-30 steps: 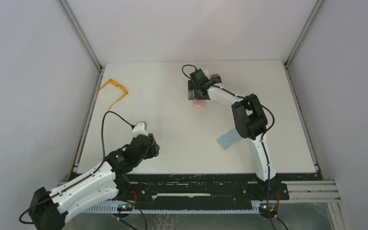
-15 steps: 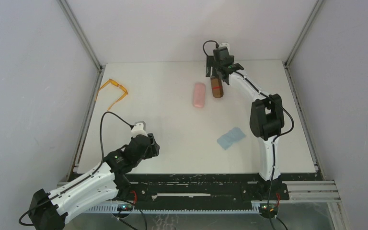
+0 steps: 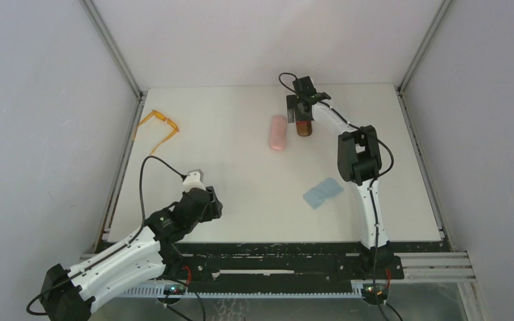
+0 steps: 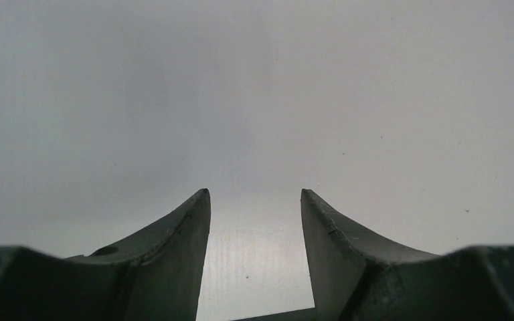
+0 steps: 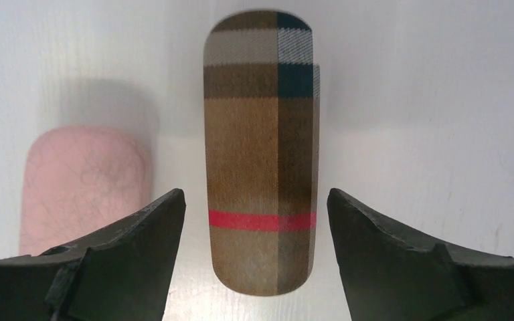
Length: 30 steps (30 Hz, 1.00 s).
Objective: Organize the sunglasses
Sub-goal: Pick up the sunglasses case from the center of the board.
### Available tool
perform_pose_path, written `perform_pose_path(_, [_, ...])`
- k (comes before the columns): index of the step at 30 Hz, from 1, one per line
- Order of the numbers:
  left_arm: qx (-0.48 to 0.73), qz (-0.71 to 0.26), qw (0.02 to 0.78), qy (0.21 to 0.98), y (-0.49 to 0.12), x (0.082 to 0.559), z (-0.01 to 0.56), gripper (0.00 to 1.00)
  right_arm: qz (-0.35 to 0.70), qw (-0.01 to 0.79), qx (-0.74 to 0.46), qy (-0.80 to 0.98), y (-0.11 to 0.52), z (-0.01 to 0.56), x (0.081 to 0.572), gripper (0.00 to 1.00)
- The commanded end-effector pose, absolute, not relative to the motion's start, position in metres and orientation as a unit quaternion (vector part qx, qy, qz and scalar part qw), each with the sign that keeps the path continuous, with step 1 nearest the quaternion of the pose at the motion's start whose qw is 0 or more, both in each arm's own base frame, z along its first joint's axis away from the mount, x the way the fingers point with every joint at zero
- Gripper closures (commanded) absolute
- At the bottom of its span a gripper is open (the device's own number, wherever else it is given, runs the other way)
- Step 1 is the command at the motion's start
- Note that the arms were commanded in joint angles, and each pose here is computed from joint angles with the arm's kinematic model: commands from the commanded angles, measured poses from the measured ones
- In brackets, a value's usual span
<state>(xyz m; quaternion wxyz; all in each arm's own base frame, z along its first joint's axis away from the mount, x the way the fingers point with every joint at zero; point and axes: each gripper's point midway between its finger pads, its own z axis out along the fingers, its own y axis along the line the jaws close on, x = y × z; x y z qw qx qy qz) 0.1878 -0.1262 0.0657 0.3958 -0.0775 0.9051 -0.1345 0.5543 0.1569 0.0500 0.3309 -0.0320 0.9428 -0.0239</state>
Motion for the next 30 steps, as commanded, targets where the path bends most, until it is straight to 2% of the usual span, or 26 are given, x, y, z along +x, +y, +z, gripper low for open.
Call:
perform_pose_path(1, [-0.092, -0.156, 0.428, 0.885, -0.134, 0.203, 0.1, 0.43, -0.013, 0.346, -0.031, 0.938, 0.157, 0.063, 0.571, 0.24])
perform_pose_path(5, [-0.092, -0.157, 0.427, 0.886, -0.134, 0.203, 0.1, 0.43, -0.016, 0.34, -0.029, 0.94, 0.155, 0.056, 0.572, 0.3])
perform_pose_path(15, [-0.092, -0.156, 0.425, 0.887, -0.135, 0.203, 0.099, 0.43, -0.012, 0.33, -0.029, 0.943, 0.15, 0.051, 0.571, 0.31])
perform_pose_path(22, [-0.093, -0.157, 0.424, 0.887, -0.135, 0.203, 0.099, 0.43, -0.005, 0.322, -0.026, 0.946, 0.149, 0.048, 0.568, 0.47])
perform_pose_path(30, [-0.092, -0.17, 0.429, 0.883, -0.138, 0.204, 0.107, 0.44, -0.009, 0.368, -0.025, 0.929, 0.143, 0.091, 0.567, 0.56])
